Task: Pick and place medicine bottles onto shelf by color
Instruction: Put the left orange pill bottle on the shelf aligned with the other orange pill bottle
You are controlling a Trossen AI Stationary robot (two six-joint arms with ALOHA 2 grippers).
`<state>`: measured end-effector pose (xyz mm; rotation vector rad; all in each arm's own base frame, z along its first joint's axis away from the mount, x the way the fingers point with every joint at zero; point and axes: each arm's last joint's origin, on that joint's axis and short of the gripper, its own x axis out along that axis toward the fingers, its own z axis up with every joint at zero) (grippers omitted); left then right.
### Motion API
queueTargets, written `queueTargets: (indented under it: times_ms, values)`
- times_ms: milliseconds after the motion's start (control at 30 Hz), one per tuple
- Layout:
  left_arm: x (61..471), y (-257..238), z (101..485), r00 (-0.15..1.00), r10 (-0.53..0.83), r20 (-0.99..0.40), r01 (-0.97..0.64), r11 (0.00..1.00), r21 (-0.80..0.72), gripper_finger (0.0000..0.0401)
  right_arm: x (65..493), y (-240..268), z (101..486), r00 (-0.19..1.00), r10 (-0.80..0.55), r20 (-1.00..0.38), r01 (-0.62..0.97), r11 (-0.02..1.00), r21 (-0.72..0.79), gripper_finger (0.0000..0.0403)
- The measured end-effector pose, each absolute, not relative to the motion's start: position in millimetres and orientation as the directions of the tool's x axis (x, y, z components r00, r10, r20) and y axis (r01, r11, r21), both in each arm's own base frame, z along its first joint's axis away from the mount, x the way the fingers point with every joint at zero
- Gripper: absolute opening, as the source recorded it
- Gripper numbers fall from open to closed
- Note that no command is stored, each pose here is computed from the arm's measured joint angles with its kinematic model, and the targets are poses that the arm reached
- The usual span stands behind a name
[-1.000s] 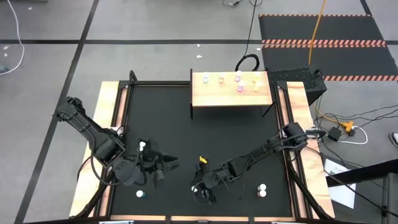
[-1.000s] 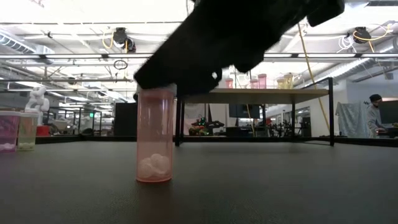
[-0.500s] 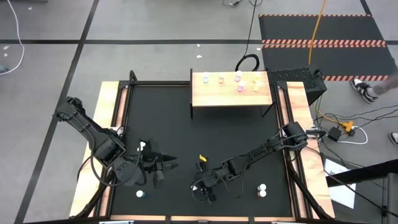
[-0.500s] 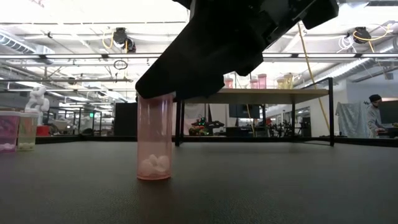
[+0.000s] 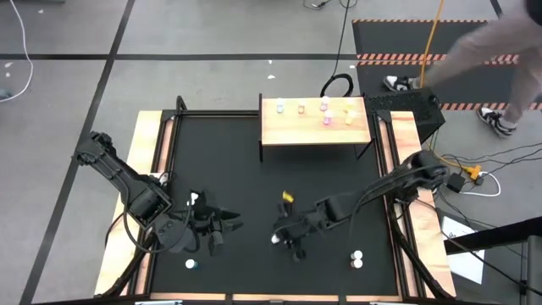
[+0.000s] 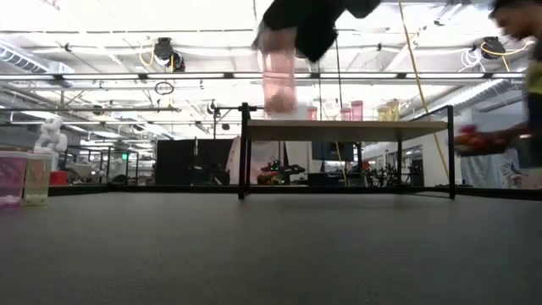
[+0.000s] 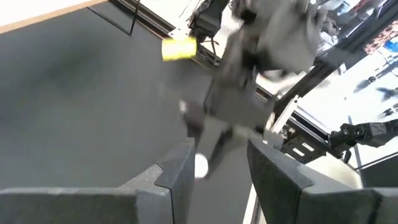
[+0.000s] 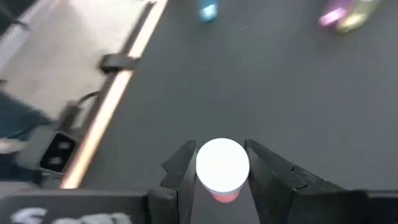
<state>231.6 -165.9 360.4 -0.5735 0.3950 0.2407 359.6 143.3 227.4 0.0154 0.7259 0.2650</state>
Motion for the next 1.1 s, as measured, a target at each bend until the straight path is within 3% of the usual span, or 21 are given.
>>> queueTargets:
  times_ms: [233, 533, 733, 900, 1100]
  values:
    - [233.9, -153.9, 358.5, 0.877, 0.204, -0.434, -0.376, 0.854, -0.36, 0.0147, 332.9, 70.8, 292.0, 0.793, -0.007, -0.609, -0.079, 0.99, -0.115, 0.0116]
    - [245.6, -77.0, 378.1, 0.817, 0.423, -0.392, -0.476, 0.878, -0.043, 0.0147, 294.9, -72.3, 339.5, 0.796, -0.338, -0.503, 0.314, 0.94, -0.135, 0.0118]
    - [242.4, -1.5, 395.9, 0.765, 0.533, -0.362, -0.547, 0.834, 0.071, 0.0147, 281.7, -132.7, 328.6, 0.737, -0.398, -0.546, 0.425, 0.901, -0.083, 0.0118]
    - [243.6, 45.0, 400.6, 0.802, 0.477, -0.359, -0.49, 0.87, 0.059, 0.0147, 276.8, -159.0, 318.2, 0.687, -0.445, -0.575, 0.495, 0.865, -0.078, 0.0118]
    - [242.1, 71.1, 397.3, 0.81, 0.442, -0.386, -0.475, 0.88, 0.013, 0.0147, 277.4, -164.8, 310.2, 0.696, -0.383, -0.607, 0.477, 0.879, -0.008, 0.0118]
